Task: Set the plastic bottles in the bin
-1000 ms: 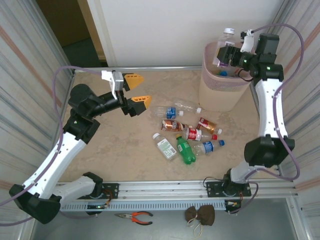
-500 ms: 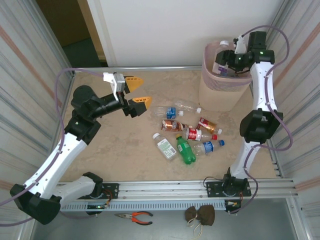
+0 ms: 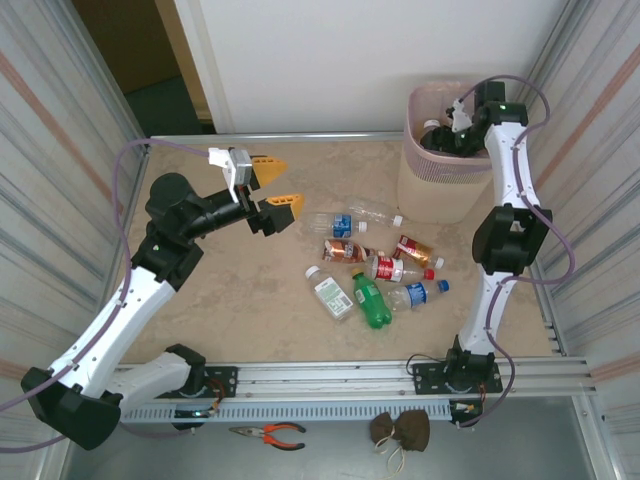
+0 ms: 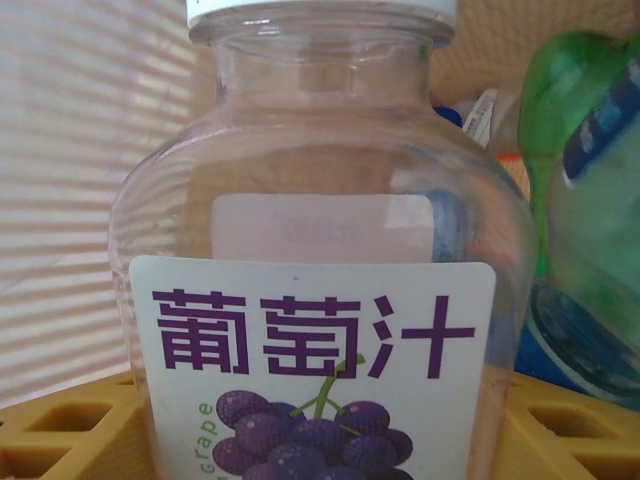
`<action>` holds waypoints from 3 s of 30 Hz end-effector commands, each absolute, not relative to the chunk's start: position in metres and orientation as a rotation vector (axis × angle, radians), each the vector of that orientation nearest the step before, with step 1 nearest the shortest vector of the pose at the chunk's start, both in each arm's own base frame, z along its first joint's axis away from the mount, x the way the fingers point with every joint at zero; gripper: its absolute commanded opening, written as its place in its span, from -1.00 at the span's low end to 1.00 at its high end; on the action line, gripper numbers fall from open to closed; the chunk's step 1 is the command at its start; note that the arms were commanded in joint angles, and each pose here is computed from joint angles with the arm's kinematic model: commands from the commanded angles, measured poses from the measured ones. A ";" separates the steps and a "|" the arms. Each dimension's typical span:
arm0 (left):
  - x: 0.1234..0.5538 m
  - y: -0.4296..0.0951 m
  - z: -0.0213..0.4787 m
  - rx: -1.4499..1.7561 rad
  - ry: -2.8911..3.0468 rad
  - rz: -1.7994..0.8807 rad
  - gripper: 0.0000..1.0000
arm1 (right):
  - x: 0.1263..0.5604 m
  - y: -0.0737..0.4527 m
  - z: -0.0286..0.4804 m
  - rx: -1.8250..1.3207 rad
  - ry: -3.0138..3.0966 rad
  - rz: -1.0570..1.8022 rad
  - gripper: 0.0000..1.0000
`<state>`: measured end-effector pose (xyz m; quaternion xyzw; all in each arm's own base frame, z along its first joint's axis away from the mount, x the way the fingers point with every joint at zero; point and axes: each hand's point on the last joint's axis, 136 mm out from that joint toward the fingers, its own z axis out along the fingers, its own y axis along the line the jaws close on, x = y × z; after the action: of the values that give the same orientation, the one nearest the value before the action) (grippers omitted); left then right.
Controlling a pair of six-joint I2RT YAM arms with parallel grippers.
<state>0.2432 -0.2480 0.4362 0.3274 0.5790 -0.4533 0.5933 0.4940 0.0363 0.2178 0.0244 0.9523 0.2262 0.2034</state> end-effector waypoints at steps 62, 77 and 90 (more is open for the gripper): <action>0.256 -0.238 0.415 0.696 1.444 -1.014 0.84 | 0.356 0.053 0.357 -0.119 2.452 0.082 0.74; 0.260 -0.240 0.402 0.706 1.482 -1.032 0.84 | 0.294 0.108 0.224 -0.806 2.586 0.002 0.72; 0.260 -0.234 0.398 0.702 1.486 -1.028 0.84 | 0.243 0.151 0.132 -1.712 2.348 -0.041 0.72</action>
<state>0.2654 -0.2375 0.3918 0.2924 0.6427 -0.4345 0.5591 0.2340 0.1482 0.1344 -0.5241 0.8459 0.0095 0.0989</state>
